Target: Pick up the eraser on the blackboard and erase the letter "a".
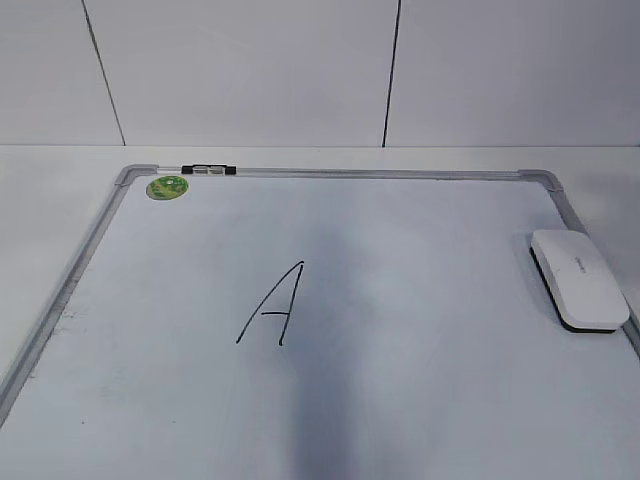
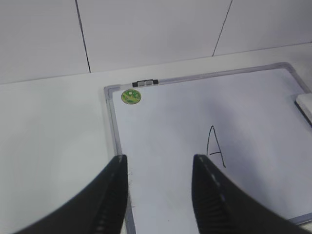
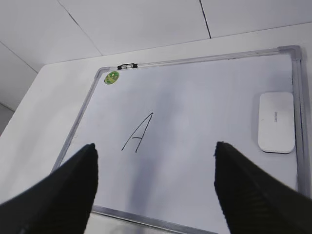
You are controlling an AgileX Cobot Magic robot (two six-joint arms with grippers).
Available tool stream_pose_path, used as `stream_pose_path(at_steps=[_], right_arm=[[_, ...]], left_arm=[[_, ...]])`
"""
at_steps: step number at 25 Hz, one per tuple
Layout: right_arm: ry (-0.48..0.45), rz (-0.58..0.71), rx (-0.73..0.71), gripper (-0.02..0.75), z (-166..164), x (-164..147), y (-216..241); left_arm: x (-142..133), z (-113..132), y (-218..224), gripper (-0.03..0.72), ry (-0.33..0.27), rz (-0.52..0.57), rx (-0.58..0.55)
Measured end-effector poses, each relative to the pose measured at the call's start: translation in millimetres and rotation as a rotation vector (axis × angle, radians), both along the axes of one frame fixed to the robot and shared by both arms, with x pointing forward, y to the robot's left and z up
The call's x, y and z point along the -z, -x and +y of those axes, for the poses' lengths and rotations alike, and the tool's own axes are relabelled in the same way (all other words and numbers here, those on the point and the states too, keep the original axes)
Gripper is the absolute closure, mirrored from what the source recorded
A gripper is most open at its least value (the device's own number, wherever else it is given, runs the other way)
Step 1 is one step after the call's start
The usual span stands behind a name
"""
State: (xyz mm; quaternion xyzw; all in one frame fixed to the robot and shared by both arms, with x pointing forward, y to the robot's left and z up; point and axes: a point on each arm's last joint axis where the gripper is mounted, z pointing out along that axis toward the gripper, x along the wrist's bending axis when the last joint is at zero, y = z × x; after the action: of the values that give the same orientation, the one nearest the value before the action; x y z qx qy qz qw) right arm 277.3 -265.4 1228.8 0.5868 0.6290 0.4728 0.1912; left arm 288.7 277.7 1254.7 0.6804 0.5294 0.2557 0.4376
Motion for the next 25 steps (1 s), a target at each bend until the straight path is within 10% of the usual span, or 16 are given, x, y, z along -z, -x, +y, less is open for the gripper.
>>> stream_pose_path(at_steps=[9,25], right_arm=[[0.055,-0.137,0.011,0.145,-3.7,22.5,56.5],[0.200,-0.153,0.094,0.145,-16.5,98.9,84.7]], left_arm=[[5.2,16.5,70.4,0.384,0.049,-0.173,0.021],[127.9,19.0,85.0,0.419,0.012,-0.014,0.038]])
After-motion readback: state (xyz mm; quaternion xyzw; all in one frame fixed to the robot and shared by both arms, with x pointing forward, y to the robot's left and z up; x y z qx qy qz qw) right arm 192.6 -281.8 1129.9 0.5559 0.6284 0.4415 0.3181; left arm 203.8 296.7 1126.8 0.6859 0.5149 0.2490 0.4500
